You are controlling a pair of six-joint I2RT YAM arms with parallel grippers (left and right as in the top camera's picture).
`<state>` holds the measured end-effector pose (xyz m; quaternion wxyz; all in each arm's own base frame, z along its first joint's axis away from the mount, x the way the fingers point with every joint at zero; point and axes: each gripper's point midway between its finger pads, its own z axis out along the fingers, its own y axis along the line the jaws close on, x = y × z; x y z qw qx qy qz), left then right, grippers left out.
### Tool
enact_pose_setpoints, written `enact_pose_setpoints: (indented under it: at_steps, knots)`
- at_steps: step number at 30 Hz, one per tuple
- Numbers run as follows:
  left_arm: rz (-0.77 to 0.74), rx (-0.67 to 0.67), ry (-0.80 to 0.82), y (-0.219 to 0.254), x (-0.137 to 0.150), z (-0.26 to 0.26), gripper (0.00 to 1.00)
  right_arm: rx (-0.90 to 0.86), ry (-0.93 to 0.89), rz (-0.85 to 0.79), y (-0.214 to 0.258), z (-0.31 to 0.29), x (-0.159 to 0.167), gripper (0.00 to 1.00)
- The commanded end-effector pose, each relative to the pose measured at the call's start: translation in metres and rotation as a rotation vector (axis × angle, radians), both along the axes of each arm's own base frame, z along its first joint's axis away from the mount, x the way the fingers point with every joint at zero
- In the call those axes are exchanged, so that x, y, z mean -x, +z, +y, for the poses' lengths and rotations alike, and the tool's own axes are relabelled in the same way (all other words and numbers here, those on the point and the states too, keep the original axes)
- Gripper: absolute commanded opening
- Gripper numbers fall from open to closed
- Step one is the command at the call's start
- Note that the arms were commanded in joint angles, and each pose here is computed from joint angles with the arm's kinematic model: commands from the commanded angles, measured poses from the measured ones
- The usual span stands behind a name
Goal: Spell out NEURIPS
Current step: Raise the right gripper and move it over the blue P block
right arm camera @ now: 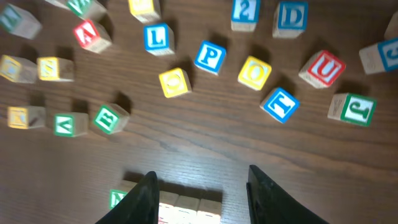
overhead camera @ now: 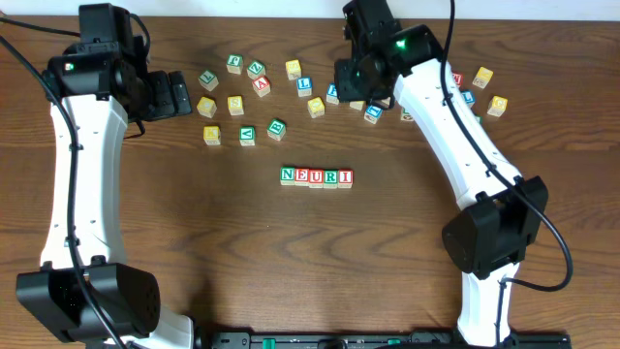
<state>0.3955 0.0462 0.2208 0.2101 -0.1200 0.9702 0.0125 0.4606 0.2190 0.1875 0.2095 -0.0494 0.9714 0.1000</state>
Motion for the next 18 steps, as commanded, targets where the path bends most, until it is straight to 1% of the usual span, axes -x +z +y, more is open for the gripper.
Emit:
enact_pose_setpoints:
  at_steps: [1, 7, 10, 12, 16, 18]
  knots:
    - [-0.015, -0.018, -0.003, 0.007, 0.001, 0.004, 1.0, -0.05, -0.014, -0.08, 0.037, -0.001, -0.007, 0.38]
    - [-0.015, -0.018, -0.003, 0.007, 0.001, 0.004, 1.0, -0.095, -0.002, -0.198, 0.076, 0.006, -0.022, 0.45]
    - [-0.015, -0.018, -0.003, 0.007, 0.001, 0.004, 1.0, -0.11, 0.014, -0.274, 0.095, 0.009, -0.032, 0.5]
    - [-0.015, -0.018, -0.003, 0.007, 0.001, 0.004, 1.0, -0.108, 0.004, -0.315, 0.102, 0.009, -0.039, 0.51]
    - [-0.015, -0.018, -0.003, 0.007, 0.001, 0.004, 1.0, -0.097, -0.02, -0.364, 0.102, 0.008, -0.054, 0.52]
    - [-0.015, -0.018, -0.003, 0.007, 0.001, 0.004, 1.0, -0.104, -0.017, -0.374, 0.089, 0.017, -0.067, 0.54]
